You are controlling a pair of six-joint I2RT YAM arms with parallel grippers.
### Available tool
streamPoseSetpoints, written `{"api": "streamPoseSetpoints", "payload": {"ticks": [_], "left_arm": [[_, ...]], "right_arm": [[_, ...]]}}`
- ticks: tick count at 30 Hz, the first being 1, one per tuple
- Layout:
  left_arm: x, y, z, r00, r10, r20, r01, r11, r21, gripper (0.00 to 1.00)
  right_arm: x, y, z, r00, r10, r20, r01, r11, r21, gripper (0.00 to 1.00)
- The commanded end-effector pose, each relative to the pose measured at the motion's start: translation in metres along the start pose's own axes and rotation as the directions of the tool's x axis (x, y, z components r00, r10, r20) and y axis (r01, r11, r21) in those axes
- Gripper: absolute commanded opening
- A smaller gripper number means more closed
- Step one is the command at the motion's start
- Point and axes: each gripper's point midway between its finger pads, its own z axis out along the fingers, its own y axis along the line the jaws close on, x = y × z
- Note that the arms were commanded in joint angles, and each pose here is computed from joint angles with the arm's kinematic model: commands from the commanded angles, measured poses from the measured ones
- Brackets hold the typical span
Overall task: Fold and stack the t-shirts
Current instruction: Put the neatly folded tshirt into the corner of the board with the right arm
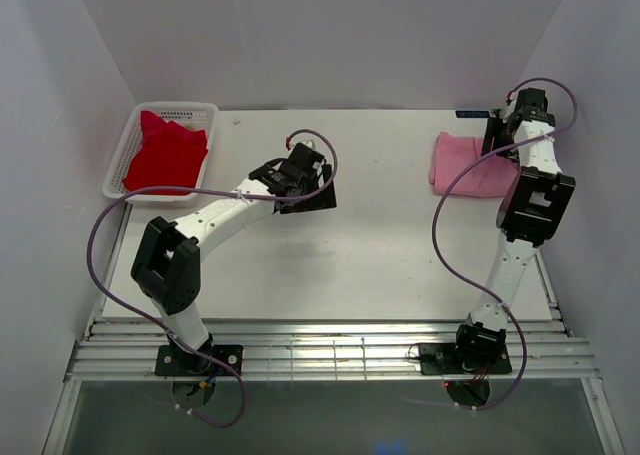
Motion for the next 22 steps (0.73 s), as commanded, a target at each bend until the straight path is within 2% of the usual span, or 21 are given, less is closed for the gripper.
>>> {"api": "streamPoseSetpoints", "payload": {"ticks": [1,3,4,5,7,10,15,17,18,19,21,22], "left_arm": [[-0.051,-0.019,-0.037,0.987,0.002,0.16,-0.011,0.998,0.054,0.98],[-0.058,-0.023,-0.041,0.985,-0.002,0.175,-0.01,0.998,0.066,0.98],[-0.058,-0.025,-0.041,0.984,-0.007,0.175,-0.006,0.997,0.071,0.98],[-0.058,-0.025,-0.042,0.984,-0.01,0.176,-0.002,0.997,0.072,0.98],[-0.061,-0.025,-0.046,0.981,-0.02,0.19,0.004,0.997,0.081,0.98],[-0.065,-0.019,-0.053,0.976,-0.012,0.219,-0.002,0.998,0.065,0.98],[-0.078,-0.009,-0.067,0.963,-0.018,0.268,0.004,0.999,0.053,0.98],[-0.085,-0.007,-0.077,0.955,-0.018,0.297,0.002,0.999,0.053,0.98],[-0.088,-0.004,-0.081,0.95,0.002,0.313,-0.016,0.999,0.043,0.98],[-0.094,-0.005,-0.091,0.942,0.011,0.334,-0.029,0.998,0.05,0.98],[-0.101,-0.002,-0.102,0.929,0.069,0.363,-0.089,0.995,0.037,0.98],[-0.108,-0.003,-0.112,0.918,0.083,0.387,-0.105,0.994,0.037,0.98]], "right_arm": [[-0.043,0.004,-0.056,0.988,-0.002,0.156,0.003,1.0,-0.007,0.74],[-0.052,0.007,-0.083,0.979,-0.005,0.205,0.007,1.0,-0.009,0.75],[-0.046,0.011,-0.087,0.98,0.0,0.201,0.003,1.0,-0.014,0.9],[-0.052,0.014,-0.11,0.971,-0.002,0.241,0.007,1.0,-0.018,0.95],[-0.05,0.03,-0.128,0.963,-0.024,0.267,0.033,0.999,-0.03,0.95],[-0.039,0.073,-0.161,0.954,-0.033,0.299,0.08,0.986,-0.146,0.95],[-0.001,0.137,-0.195,0.961,-0.103,0.256,0.167,0.956,-0.242,0.95],[0.007,0.148,-0.207,0.959,-0.127,0.254,0.191,0.95,-0.248,0.94],[0.018,0.16,-0.211,0.961,-0.147,0.233,0.207,0.943,-0.262,0.92],[0.018,0.162,-0.225,0.955,-0.143,0.26,0.212,0.941,-0.264,0.91],[0.021,0.175,-0.239,0.95,-0.11,0.292,0.2,0.933,-0.3,0.93],[0.02,0.183,-0.259,0.944,-0.092,0.316,0.208,0.911,-0.356,0.95]]}}
